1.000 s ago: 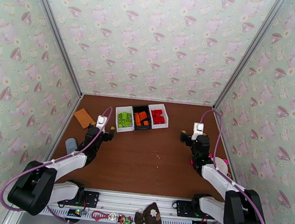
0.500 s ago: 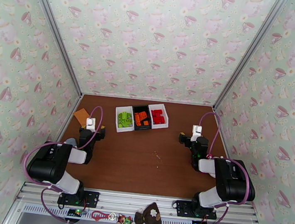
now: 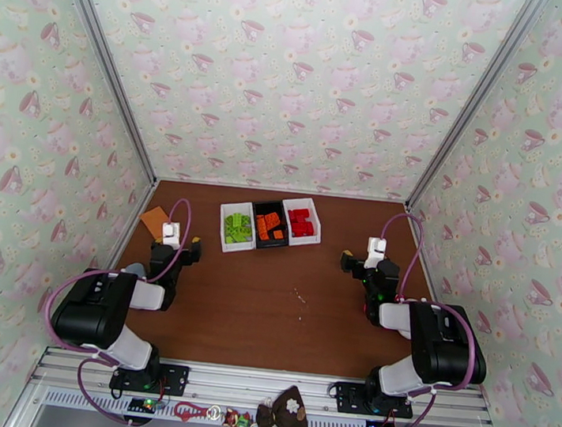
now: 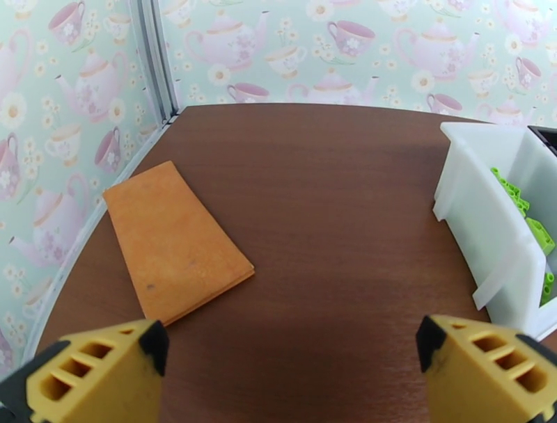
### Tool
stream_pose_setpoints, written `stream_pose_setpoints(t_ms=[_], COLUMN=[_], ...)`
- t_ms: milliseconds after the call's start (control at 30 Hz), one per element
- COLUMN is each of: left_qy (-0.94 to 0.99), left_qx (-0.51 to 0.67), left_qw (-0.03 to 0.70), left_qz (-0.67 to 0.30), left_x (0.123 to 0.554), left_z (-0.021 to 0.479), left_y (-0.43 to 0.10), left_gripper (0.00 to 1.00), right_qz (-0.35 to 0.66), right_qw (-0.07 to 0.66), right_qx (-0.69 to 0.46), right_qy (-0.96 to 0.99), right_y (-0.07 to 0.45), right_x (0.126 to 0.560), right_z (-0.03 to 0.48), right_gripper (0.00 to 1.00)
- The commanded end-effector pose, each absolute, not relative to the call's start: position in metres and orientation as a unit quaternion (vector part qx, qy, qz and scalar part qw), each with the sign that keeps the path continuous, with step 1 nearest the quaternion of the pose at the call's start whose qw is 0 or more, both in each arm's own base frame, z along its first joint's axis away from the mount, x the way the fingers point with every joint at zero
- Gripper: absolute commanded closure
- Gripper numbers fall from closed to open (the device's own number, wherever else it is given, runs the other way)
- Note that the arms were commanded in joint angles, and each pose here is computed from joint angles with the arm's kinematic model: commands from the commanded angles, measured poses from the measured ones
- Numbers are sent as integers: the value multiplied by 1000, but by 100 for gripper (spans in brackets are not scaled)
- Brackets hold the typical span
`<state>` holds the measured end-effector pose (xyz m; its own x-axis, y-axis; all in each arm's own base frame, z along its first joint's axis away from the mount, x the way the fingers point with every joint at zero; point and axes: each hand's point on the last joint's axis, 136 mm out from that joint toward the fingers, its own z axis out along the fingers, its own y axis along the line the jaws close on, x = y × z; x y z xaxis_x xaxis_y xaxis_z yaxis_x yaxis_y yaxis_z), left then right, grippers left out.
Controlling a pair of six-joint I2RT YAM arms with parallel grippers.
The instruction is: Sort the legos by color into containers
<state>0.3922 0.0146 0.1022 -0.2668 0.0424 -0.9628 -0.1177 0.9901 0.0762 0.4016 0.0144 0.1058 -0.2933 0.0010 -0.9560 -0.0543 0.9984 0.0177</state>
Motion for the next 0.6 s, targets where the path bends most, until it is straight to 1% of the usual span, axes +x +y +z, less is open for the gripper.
stream_pose_setpoints(t_ms=[0, 567], left_qy=[778, 780], left_qx=[-23, -19], left_qw=[624, 621], left_qz=[70, 72], left_x=[399, 400], left_z=[116, 116], left_y=[14, 12], left_gripper=[0, 0], right_qz=[19, 19], right_qw=[610, 611], right_qx=[-4, -5], right_qy=[792, 792], right_y=[12, 12], right_x=[408, 407], right_z=[117, 117], right_gripper=[1, 1])
